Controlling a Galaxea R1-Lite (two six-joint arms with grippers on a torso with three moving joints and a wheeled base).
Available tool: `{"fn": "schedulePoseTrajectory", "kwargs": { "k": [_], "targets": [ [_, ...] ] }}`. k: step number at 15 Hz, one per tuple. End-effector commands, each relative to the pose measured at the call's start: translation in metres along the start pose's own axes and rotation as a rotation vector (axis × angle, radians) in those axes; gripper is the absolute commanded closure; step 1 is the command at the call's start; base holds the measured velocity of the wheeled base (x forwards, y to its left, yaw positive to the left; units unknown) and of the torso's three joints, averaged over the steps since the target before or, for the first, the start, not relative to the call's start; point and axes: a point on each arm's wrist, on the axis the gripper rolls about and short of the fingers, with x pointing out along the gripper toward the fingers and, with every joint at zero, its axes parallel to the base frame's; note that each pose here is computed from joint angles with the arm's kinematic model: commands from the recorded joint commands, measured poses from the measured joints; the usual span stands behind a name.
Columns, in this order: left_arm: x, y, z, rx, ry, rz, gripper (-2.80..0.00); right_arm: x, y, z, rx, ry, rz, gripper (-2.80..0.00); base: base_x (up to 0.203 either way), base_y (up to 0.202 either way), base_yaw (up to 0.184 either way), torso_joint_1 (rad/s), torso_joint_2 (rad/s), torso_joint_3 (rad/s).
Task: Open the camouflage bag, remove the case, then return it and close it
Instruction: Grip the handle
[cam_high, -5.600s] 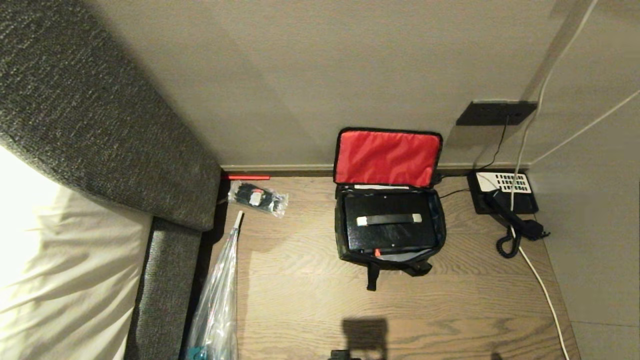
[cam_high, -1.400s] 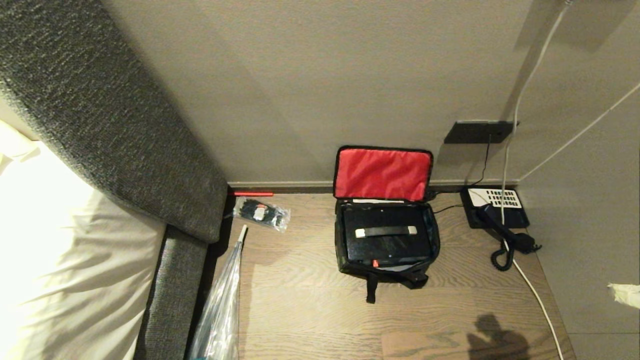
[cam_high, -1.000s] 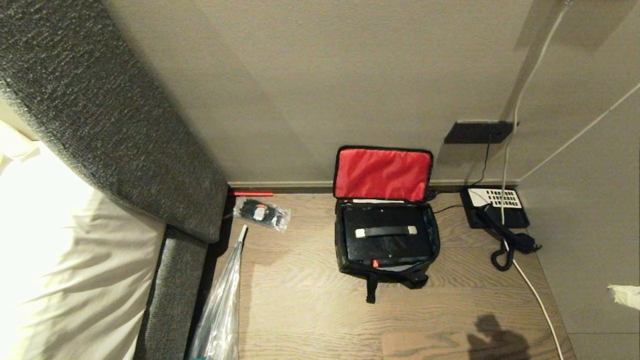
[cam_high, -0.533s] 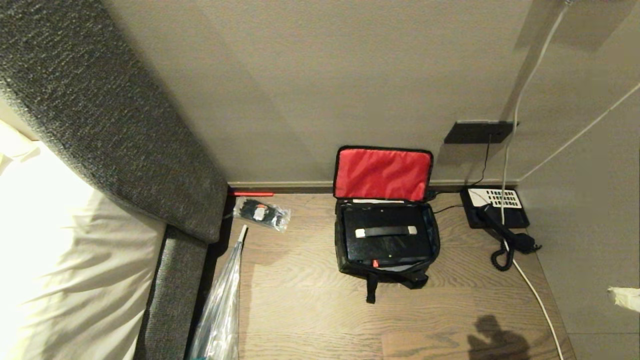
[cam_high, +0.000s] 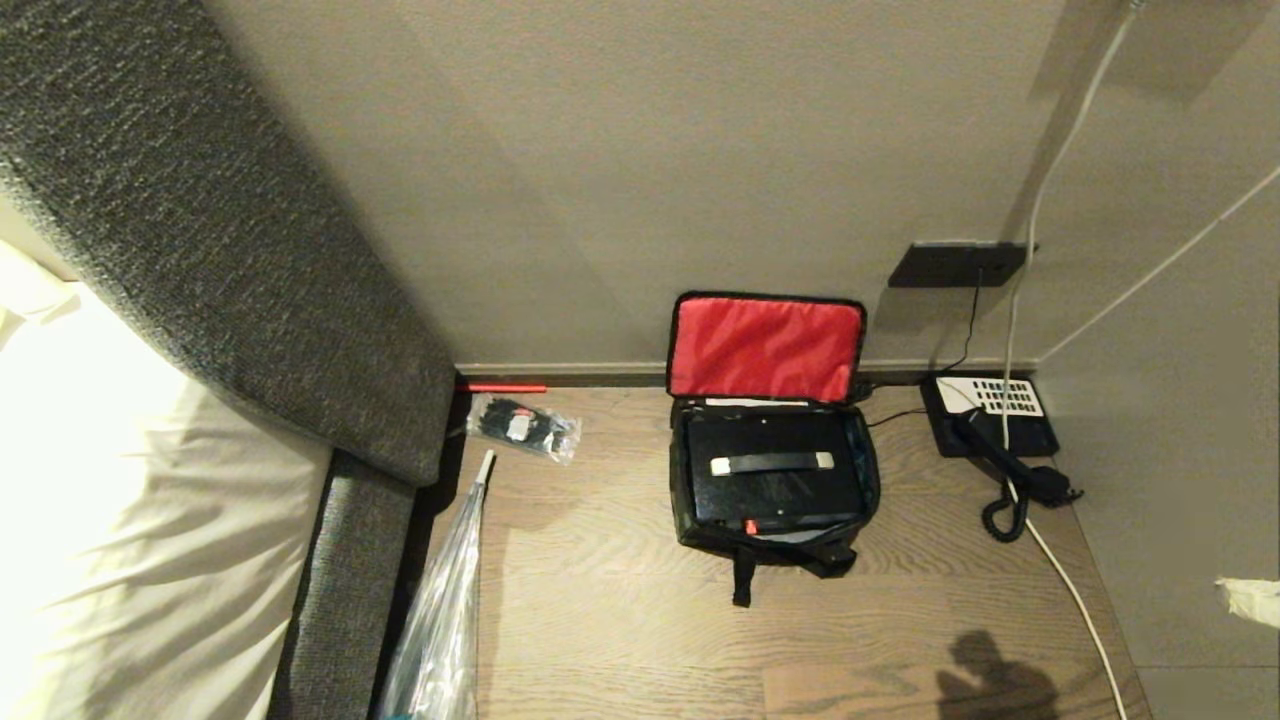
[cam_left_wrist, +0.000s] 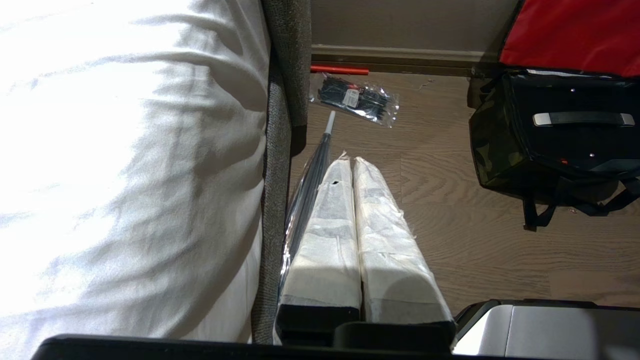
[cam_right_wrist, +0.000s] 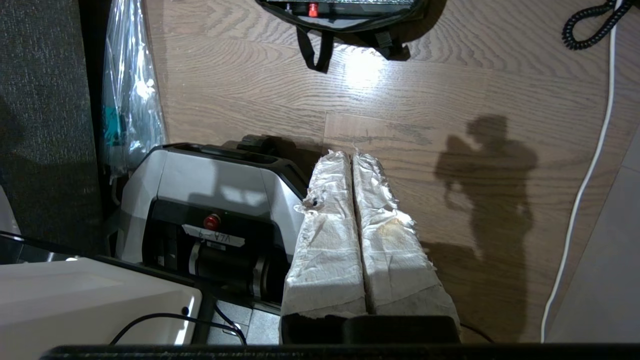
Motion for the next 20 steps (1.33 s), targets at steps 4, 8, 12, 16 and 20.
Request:
{"fn": "schedulePoseTrajectory", "kwargs": {
  "k": [4, 8, 12, 16, 20],
  "targets": [
    [0.0000, 0.0000, 0.0000, -0.001, 0.000, 0.000, 0.00, 0.0007, -0.0001, -0.0005, 0.000, 0.007, 0.000, 0.00, 0.000, 0.000, 0.000, 0.000, 0.00, 0.000],
    [0.0000, 0.0000, 0.0000, -0.001, 0.000, 0.000, 0.00, 0.0021, -0.0005, -0.0023, 0.001, 0.015, 0.000, 0.00, 0.000, 0.000, 0.000, 0.000, 0.00, 0.000],
    [0.0000, 0.0000, 0.0000, -0.001, 0.000, 0.000, 0.00, 0.0027, -0.0006, -0.0030, -0.009, 0.019, 0.000, 0.00, 0.000, 0.000, 0.000, 0.000, 0.00, 0.000],
    [0.0000, 0.0000, 0.0000, -0.001, 0.000, 0.000, 0.00, 0.0026, -0.0006, -0.0029, -0.009, 0.018, 0.000, 0.00, 0.000, 0.000, 0.000, 0.000, 0.00, 0.000],
    [0.0000, 0.0000, 0.0000, -0.001, 0.000, 0.000, 0.00, 0.0027, -0.0006, -0.0030, -0.009, 0.019, 0.000, 0.00, 0.000, 0.000, 0.000, 0.000, 0.00, 0.000]
  ]
}}
